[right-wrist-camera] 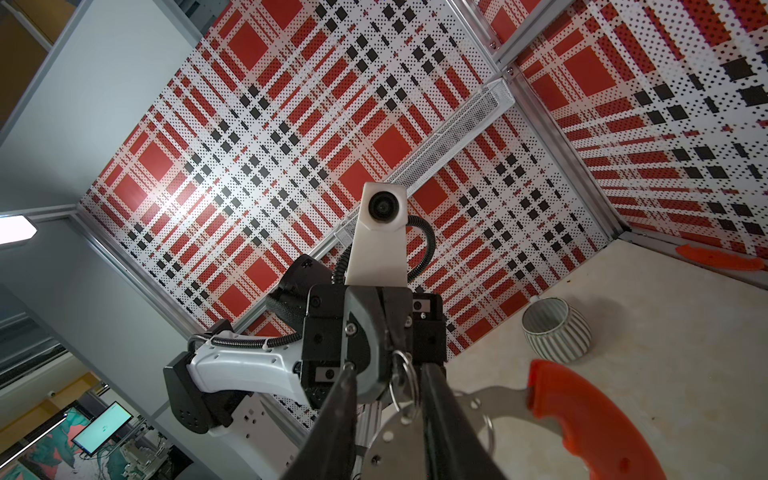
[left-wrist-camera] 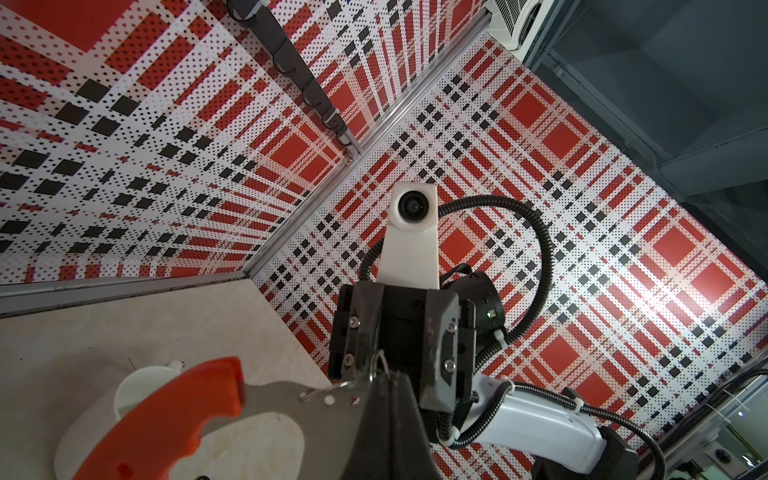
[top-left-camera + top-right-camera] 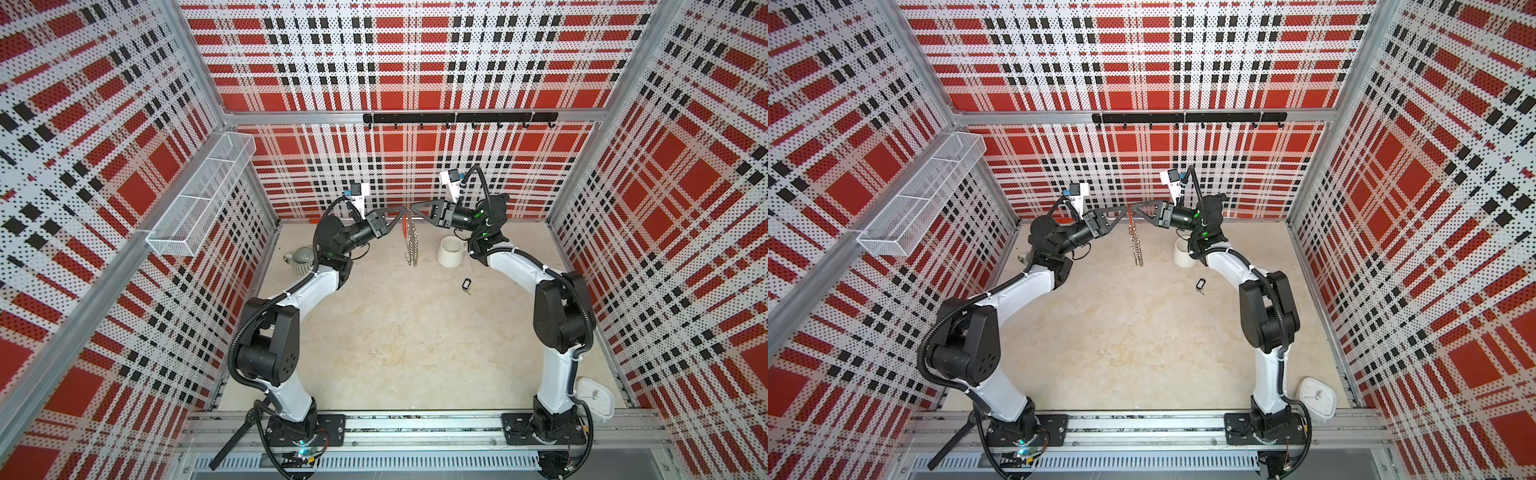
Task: Put the keys on the keyring
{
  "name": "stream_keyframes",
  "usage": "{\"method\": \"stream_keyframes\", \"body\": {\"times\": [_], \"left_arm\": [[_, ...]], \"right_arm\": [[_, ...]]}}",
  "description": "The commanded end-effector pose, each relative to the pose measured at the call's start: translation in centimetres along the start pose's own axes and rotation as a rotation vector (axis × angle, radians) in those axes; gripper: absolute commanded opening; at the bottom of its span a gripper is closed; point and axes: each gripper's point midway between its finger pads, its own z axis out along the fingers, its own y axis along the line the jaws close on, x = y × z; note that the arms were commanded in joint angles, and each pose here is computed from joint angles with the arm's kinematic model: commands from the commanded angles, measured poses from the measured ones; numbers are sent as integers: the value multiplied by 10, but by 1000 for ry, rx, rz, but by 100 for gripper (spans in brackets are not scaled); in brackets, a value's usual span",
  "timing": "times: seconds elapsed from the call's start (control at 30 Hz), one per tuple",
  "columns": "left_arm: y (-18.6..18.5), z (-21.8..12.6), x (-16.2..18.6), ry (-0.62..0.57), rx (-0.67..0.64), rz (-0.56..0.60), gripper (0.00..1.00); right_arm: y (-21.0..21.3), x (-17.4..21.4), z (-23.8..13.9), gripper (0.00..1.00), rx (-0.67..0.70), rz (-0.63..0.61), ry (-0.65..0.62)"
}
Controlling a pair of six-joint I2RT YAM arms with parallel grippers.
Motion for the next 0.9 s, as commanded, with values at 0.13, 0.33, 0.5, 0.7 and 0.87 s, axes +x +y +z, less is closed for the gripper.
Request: {"method": "stream_keyframes", "body": {"times": [0.13,0.33,0.5,0.7,0.87], "left_arm": [[-33,3,-15,-30,60,84,0],[-33,3,-15,-31,59,85,0],[-34,3,-14,-30,60,83,0],[-34,3,-14,-29,60,83,0],[-35,3,-13,-29,59,83,0]], "right_arm": [[17,-6,6,23,-44,-42,2],[20,-7,8,16,-52,-48,3],[21,-7,10,12,-58,-50,7],[23,-5,11,3,-63,-48,12],[25,-4,13,0,-66,-49,15]]}}
